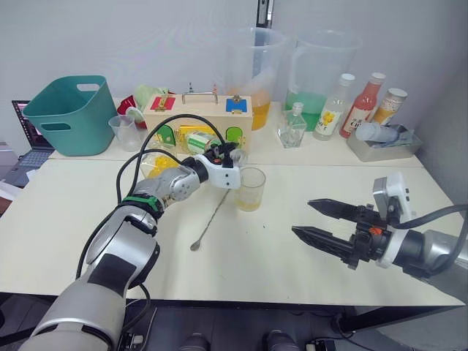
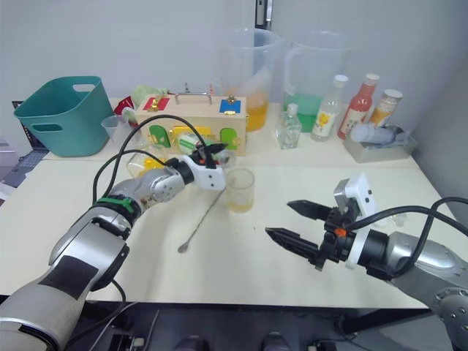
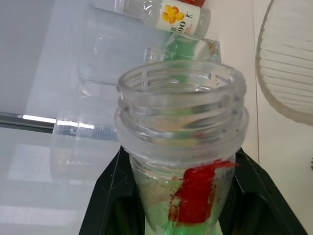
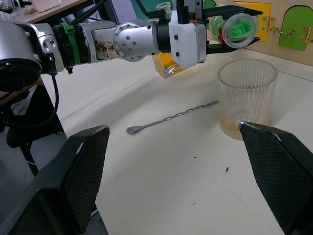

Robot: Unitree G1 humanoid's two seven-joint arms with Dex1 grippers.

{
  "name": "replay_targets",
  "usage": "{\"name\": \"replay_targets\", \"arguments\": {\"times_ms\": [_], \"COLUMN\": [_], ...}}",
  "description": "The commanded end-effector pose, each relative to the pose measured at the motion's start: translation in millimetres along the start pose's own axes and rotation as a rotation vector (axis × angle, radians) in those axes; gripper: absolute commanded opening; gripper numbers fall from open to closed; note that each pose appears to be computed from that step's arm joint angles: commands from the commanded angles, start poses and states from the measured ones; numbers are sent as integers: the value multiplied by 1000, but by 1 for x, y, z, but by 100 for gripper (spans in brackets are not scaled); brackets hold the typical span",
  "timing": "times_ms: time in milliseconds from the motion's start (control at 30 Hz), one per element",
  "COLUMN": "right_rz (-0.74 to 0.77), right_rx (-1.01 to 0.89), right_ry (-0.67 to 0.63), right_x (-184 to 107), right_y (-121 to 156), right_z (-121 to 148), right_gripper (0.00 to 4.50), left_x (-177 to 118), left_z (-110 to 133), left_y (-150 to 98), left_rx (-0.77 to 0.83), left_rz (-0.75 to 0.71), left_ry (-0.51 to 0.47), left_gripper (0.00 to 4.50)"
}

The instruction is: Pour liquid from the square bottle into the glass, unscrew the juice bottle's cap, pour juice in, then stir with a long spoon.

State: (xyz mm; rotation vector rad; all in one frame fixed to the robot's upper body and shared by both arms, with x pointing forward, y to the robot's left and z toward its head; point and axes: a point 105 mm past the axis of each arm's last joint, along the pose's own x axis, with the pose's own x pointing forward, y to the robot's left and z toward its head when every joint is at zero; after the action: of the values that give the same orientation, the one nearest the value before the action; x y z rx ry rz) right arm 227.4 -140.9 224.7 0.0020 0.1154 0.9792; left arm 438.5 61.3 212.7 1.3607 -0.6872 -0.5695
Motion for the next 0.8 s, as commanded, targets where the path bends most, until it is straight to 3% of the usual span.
{"name": "replay_targets", "arguments": {"times_ms": [33, 167, 433, 800], "right_rz": [14, 12, 0, -18], "right_rx": [-35, -30, -30, -34], "right_ry": [-42, -42, -38, -44], "right_x": [-1, -2, -3, -2], "right_y": [4, 4, 1, -3], "right_z": [12, 13, 14, 17], "right_gripper": [449, 449, 449, 449], "left_x": [6, 6, 7, 13], "left_z": [10, 15, 10, 15], "left_y": [25, 24, 14, 22], "left_rx": [77, 149, 168, 229], "left_rz": [74, 82, 36, 68], "left_ry": [-56, -87, -57, -66], "left_gripper": [124, 124, 124, 124]}}
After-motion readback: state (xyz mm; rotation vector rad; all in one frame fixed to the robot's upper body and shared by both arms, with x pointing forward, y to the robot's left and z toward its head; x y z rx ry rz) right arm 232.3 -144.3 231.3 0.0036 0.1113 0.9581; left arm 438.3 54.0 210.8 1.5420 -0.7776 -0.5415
